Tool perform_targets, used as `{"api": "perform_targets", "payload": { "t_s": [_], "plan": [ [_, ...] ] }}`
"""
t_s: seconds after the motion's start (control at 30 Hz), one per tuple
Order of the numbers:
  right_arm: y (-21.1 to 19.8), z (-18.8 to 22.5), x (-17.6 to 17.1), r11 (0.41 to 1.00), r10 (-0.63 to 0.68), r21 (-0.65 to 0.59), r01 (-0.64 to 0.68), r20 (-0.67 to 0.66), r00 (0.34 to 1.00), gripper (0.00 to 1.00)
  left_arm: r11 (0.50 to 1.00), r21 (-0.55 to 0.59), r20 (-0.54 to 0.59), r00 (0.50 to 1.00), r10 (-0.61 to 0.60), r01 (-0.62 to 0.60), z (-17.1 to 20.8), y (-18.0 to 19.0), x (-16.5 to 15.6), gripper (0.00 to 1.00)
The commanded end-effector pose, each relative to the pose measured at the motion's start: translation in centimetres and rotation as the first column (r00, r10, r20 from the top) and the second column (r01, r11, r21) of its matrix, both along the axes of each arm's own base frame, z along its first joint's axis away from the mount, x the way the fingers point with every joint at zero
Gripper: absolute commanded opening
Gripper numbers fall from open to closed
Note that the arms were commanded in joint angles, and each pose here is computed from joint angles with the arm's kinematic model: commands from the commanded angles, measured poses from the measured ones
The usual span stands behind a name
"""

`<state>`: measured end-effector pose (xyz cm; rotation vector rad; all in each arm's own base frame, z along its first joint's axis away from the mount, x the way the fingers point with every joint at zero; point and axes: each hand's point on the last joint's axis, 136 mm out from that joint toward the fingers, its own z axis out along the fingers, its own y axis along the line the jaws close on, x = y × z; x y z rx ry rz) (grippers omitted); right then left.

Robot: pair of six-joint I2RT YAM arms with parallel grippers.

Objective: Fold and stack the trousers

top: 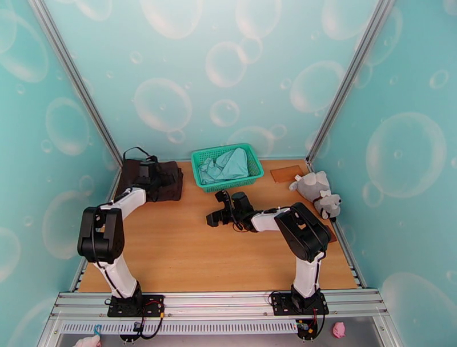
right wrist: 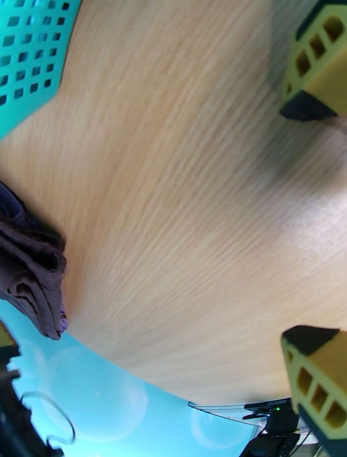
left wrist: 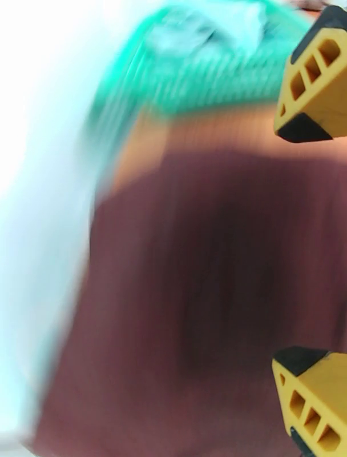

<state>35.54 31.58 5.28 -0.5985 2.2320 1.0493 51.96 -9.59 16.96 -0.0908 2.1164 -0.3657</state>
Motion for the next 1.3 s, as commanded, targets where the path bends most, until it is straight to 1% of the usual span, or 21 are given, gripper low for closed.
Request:
{"api": "perform_targets", "payload": {
  "t_s": [0.0, 0.03, 0.1, 0.17, 0.23, 0.33, 0.37, 0.43, 0.53, 0.63, 0.73, 0.8, 0.87, 0.97, 1.13, 1.2, 1.27],
  "plan": [
    [-0.6, -5.3, -5.3, 0.993, 0.045, -0.093, -0.069, -0.239, 0.970, 0.99, 0.982, -0.133, 0.050, 0.991, -0.128, 0.134, 0.9, -2.6, 0.0, 0.99],
    [-0.5, -5.2, -5.3, 0.993, 0.044, -0.094, -0.068, -0.237, 0.971, 0.99, 0.968, -0.187, 0.032, 0.986, -0.167, 0.170, 0.2, -3.7, -0.1, 0.99],
    [-0.6, -5.2, -5.2, 0.993, 0.042, -0.099, -0.066, -0.233, 0.972, 0.99, 0.959, -0.229, -0.012, 0.984, -0.175, 0.168, -1.6, -4.8, -0.1, 0.99],
    [-0.7, -5.1, -5.1, 0.993, 0.040, -0.101, -0.064, -0.226, 0.973, 0.99, 0.972, -0.211, -0.063, 0.991, -0.119, 0.104, -3.9, -4.4, 0.1, 0.99],
    [-0.7, -5.1, -5.2, 0.993, 0.040, -0.103, -0.065, -0.223, 0.974, 0.99, 0.974, -0.214, -0.105, 0.990, -0.097, 0.073, -6.0, -4.3, 0.4, 0.99],
    [-0.8, -5.1, -5.1, 0.993, 0.038, -0.105, -0.062, -0.222, 0.974, 0.99, 0.958, -0.263, -0.160, 0.975, -0.157, 0.111, -8.1, -5.6, 0.5, 0.99],
    [-0.8, -5.2, -5.1, 0.992, 0.037, -0.106, -0.062, -0.223, 0.974, 0.99, 0.955, -0.270, -0.171, 0.970, -0.171, 0.120, -8.3, -5.9, 0.8, 0.99],
    [-0.7, -5.2, -5.0, 0.993, 0.037, -0.105, -0.062, -0.224, 0.974, 0.99, 0.956, -0.257, -0.147, 0.972, -0.182, 0.140, -7.3, -6.0, 1.3, 0.99],
    [-0.7, -5.3, -5.0, 0.992, 0.038, -0.107, -0.063, -0.226, 0.973, 0.99, 0.966, -0.211, -0.043, 0.986, -0.158, 0.146, -3.3, -4.8, 2.5, 0.99],
    [-0.7, -5.3, -4.9, 0.992, 0.037, -0.109, -0.063, -0.222, 0.974, 0.99, 0.980, -0.157, 0.094, 0.990, -0.106, 0.119, 1.4, -2.5, 4.1, 0.99],
    [-0.8, -5.4, -4.9, 0.992, 0.037, -0.110, -0.063, -0.222, 0.974, 0.99, 0.996, -0.090, 0.219, 0.975, 0.035, -0.015, 4.4, 2.0, 5.7, 0.99],
    [-0.8, -5.6, -4.8, 0.992, 0.036, -0.112, -0.063, -0.224, 0.974, 0.99, 0.992, -0.061, 0.246, 0.961, 0.125, -0.113, 4.7, 5.1, 7.1, 0.99],
    [-0.9, -5.7, -4.7, 0.992, 0.033, -0.112, -0.060, -0.226, 0.974, 0.99, 0.983, -0.071, 0.213, 0.960, 0.182, -0.171, 3.8, 8.1, 8.9, 0.99],
    [-1.1, -5.8, -4.8, 0.993, 0.033, -0.106, -0.059, -0.239, 0.970, 0.99, 0.974, -0.104, 0.159, 0.963, 0.218, -0.203, 1.6, 11.1, 11.2, 0.99],
    [-1.1, -5.1, -4.8, 0.995, 0.045, -0.076, -0.063, -0.220, 0.974, 0.99, 0.959, -0.108, 0.112, 0.955, 0.273, -0.262, -2.6, 14.8, 14.4, 0.99],
    [-1.1, -4.9, -4.7, 0.996, 0.046, -0.070, -0.063, -0.216, 0.975, 0.99, 0.940, -0.125, 0.079, 0.941, 0.329, -0.318, -4.6, 16.5, 15.5, 0.99],
    [-1.3, -4.9, -4.5, 0.996, 0.043, -0.065, -0.058, -0.216, 0.975, 0.99, 0.921, -0.165, 0.031, 0.931, 0.363, -0.354, -6.6, 17.6, 16.5, 0.99]
  ]
}}
